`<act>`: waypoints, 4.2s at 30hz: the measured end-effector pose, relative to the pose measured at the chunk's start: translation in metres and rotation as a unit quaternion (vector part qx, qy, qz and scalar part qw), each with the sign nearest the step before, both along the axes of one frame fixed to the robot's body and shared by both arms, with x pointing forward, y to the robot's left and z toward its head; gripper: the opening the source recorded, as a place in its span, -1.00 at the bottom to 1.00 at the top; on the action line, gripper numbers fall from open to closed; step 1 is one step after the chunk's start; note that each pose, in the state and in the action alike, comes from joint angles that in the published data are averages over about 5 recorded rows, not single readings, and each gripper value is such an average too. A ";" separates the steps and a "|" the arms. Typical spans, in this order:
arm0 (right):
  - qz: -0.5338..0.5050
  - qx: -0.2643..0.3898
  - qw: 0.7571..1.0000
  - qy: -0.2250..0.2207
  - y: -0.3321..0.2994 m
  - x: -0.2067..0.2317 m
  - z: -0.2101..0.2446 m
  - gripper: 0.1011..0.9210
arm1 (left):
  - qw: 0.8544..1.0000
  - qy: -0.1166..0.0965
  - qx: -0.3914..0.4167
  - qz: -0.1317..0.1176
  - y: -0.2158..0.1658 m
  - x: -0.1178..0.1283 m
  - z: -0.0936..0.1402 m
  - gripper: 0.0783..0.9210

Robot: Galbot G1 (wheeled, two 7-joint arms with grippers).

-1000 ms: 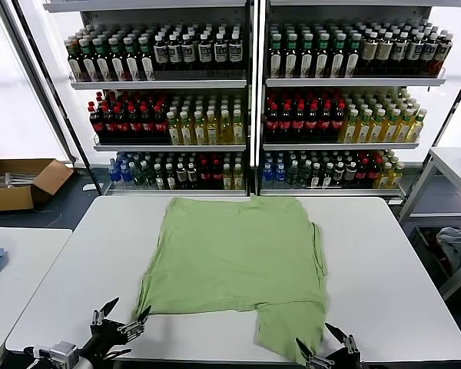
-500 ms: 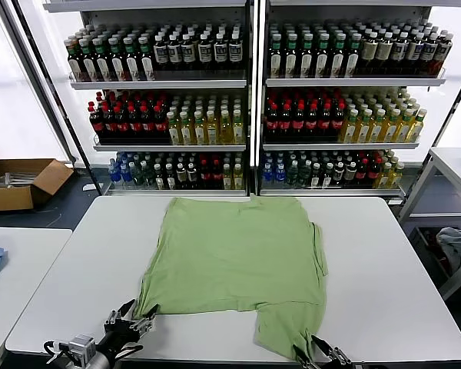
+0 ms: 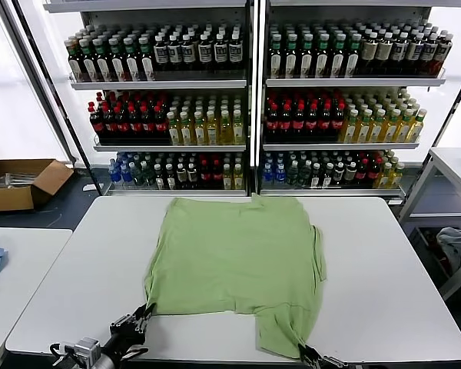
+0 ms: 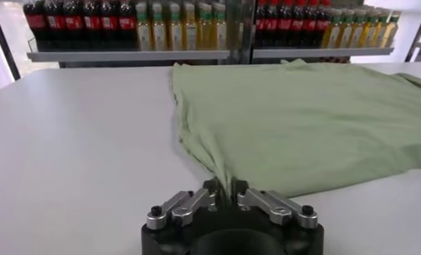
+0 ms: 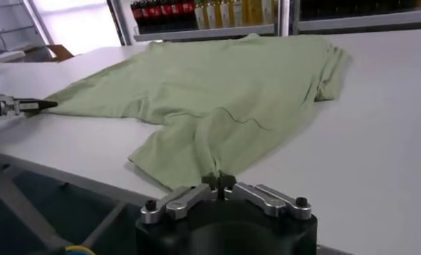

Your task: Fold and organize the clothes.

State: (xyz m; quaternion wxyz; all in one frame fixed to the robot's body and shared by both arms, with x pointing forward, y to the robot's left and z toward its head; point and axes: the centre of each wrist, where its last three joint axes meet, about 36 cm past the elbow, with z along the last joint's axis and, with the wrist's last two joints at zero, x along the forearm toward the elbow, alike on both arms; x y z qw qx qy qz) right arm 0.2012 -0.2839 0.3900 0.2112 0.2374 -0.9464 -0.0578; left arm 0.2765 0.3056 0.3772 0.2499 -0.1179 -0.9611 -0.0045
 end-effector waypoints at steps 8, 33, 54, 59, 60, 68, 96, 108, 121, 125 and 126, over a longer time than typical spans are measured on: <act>0.011 0.027 0.999 -0.034 -0.011 -0.014 -0.001 -0.98 | 1.000 -0.029 0.009 0.004 -0.004 -0.012 0.024 -0.98; -0.063 0.176 0.978 -0.092 -0.015 0.038 0.003 -0.98 | 0.999 -0.051 -0.001 -0.008 -0.001 -0.039 0.072 -0.98; -0.080 0.154 0.980 -0.093 -0.010 0.171 -0.015 -0.84 | 0.993 -0.052 -0.106 0.022 0.015 0.086 0.035 -0.97; -0.082 0.117 0.986 -0.087 -0.012 0.179 -0.018 -0.51 | 0.993 -0.043 -0.102 0.031 0.022 0.113 0.026 -0.73; -0.084 0.108 0.987 -0.086 -0.013 0.179 -0.018 -0.42 | 0.994 -0.041 -0.100 0.034 0.024 0.117 0.024 -0.67; -0.104 0.036 0.991 -0.075 -0.026 0.166 -0.011 0.10 | 0.995 -0.029 -0.073 0.054 0.039 0.125 0.022 -0.11; -0.090 -0.035 0.995 -0.018 -0.007 0.113 -0.024 -0.42 | 0.999 0.018 -0.044 0.026 0.031 0.086 -0.005 -0.39; -0.076 -0.029 0.997 -0.016 -0.010 0.099 -0.015 -0.96 | 0.999 0.015 -0.036 0.019 0.033 0.073 0.000 -0.97; -0.078 -0.045 0.996 0.002 -0.018 0.028 0.009 -0.96 | 0.999 0.025 -0.005 0.024 0.030 0.012 0.026 -0.98; -0.078 -0.055 0.995 0.011 -0.021 0.013 0.016 -0.90 | 0.999 0.032 0.005 0.028 0.028 -0.013 0.036 -0.98; -0.078 -0.057 0.995 0.011 -0.021 0.011 0.018 -0.86 | 0.999 0.035 0.007 0.029 0.028 -0.019 0.038 -0.98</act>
